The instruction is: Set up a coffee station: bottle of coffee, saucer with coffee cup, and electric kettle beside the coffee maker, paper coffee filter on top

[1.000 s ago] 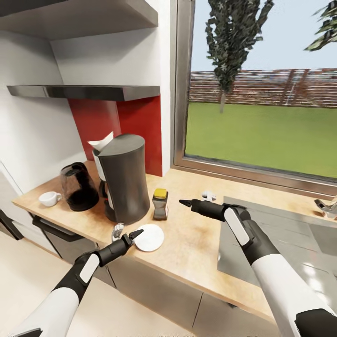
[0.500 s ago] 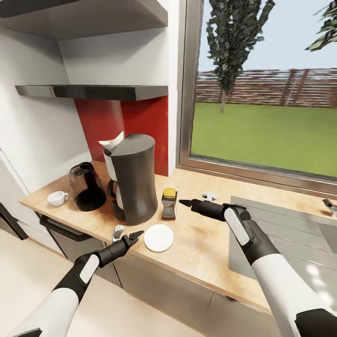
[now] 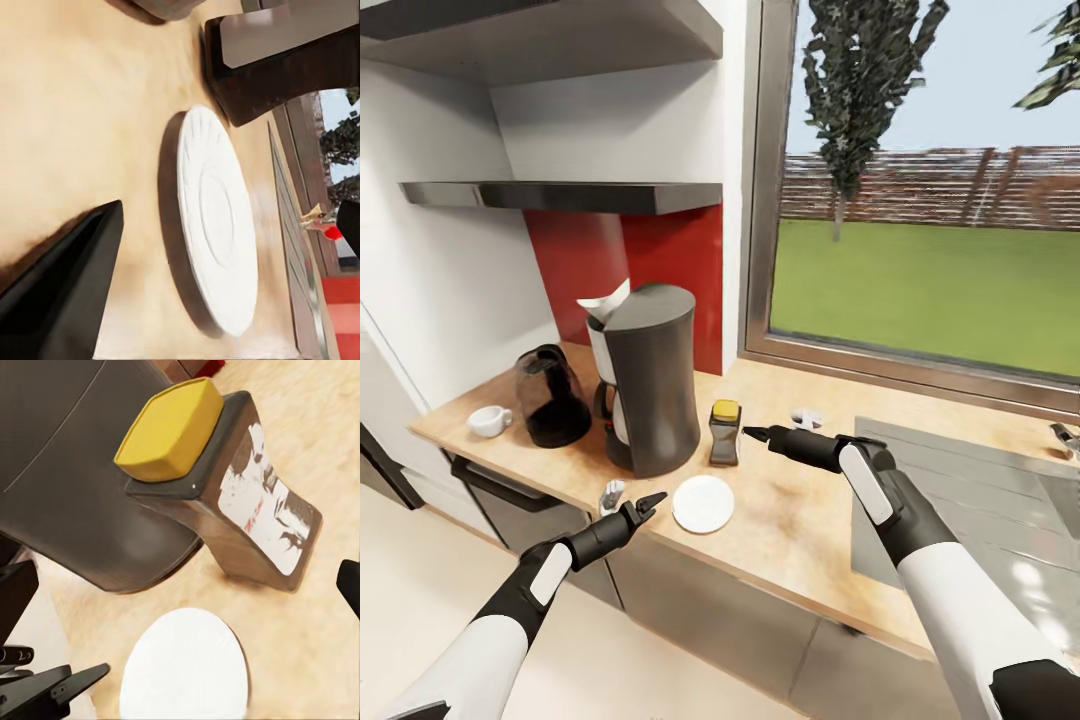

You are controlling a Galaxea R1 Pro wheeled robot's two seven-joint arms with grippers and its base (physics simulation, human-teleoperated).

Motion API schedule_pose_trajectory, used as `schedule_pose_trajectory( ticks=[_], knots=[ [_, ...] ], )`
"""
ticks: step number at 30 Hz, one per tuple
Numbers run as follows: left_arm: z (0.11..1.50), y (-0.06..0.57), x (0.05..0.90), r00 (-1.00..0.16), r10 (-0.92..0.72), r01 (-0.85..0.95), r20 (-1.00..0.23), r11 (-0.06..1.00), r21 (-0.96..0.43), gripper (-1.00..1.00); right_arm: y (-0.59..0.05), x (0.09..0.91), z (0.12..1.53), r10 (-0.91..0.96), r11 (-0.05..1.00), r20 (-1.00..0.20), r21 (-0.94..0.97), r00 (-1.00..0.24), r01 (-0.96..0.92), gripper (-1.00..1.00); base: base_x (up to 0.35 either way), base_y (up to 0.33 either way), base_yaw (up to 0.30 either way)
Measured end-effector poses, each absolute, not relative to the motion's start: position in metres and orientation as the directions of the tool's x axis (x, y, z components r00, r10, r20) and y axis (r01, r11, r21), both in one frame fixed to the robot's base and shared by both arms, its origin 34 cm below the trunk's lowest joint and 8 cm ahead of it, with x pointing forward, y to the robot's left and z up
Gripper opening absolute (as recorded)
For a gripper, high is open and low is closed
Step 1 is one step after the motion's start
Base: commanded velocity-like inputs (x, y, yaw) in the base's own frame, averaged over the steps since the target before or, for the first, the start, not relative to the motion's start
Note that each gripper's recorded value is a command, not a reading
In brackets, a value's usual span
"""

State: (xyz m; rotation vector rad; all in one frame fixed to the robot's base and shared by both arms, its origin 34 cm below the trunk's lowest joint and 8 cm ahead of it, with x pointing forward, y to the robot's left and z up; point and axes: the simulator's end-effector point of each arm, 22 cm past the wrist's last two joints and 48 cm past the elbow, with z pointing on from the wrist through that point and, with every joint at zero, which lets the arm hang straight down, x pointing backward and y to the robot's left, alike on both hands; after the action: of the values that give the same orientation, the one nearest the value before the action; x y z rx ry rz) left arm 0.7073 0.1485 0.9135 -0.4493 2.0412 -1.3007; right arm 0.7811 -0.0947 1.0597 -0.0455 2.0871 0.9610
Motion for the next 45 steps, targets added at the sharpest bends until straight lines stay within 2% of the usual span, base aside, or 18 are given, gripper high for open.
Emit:
schedule_pose_trajectory(
  ticks=[15,22,27,29,31,35,45],
  knots=[
    [0.913,0.15,0.707,-0.719,-0.598,0.067,-0.355,0.448,-0.891,1.0,-0.094,0.782,1.06,0.283,0.708,-0.693,0.617,-0.663,-0.343,1.0,-0.332,0.0,0.253],
    [0.891,0.154,0.699,-0.713,-0.583,0.059,-0.39,0.504,-0.862,1.0,-0.095,0.781,1.06,0.283,0.709,-0.694,0.617,-0.662,-0.343,1.0,-0.069,0.0,0.239],
    [0.799,0.173,0.643,-0.723,-0.483,0.028,-0.494,0.694,-0.719,1.0,-0.095,0.782,1.061,0.283,0.709,-0.694,0.616,-0.662,-0.343,1.0,-0.003,0.0,0.023],
    [0.75,0.212,0.62,-0.704,-0.439,-0.096,-0.557,0.837,-0.538,1.0,-0.094,0.781,1.06,0.283,0.708,-0.695,0.616,-0.662,-0.344,1.0,0.0,0.0,0.002],
    [0.716,0.26,0.592,-0.689,-0.417,-0.262,-0.593,0.906,-0.333,1.0,-0.094,0.781,1.061,0.283,0.708,-0.695,0.616,-0.661,-0.345,1.0,0.0,0.0,0.0],
    [0.69,0.313,0.542,-0.682,-0.412,-0.457,-0.604,0.885,-0.087,1.0,-0.095,0.781,1.059,0.283,0.71,-0.693,0.616,-0.663,-0.341,1.0,0.0,0.0,0.0],
    [0.684,0.337,0.518,-0.683,-0.41,-0.515,-0.604,0.857,0.0,1.0,-0.097,0.78,1.047,0.282,0.717,-0.679,0.618,-0.678,-0.322,1.0,0.0,0.0,0.0]
  ],
)
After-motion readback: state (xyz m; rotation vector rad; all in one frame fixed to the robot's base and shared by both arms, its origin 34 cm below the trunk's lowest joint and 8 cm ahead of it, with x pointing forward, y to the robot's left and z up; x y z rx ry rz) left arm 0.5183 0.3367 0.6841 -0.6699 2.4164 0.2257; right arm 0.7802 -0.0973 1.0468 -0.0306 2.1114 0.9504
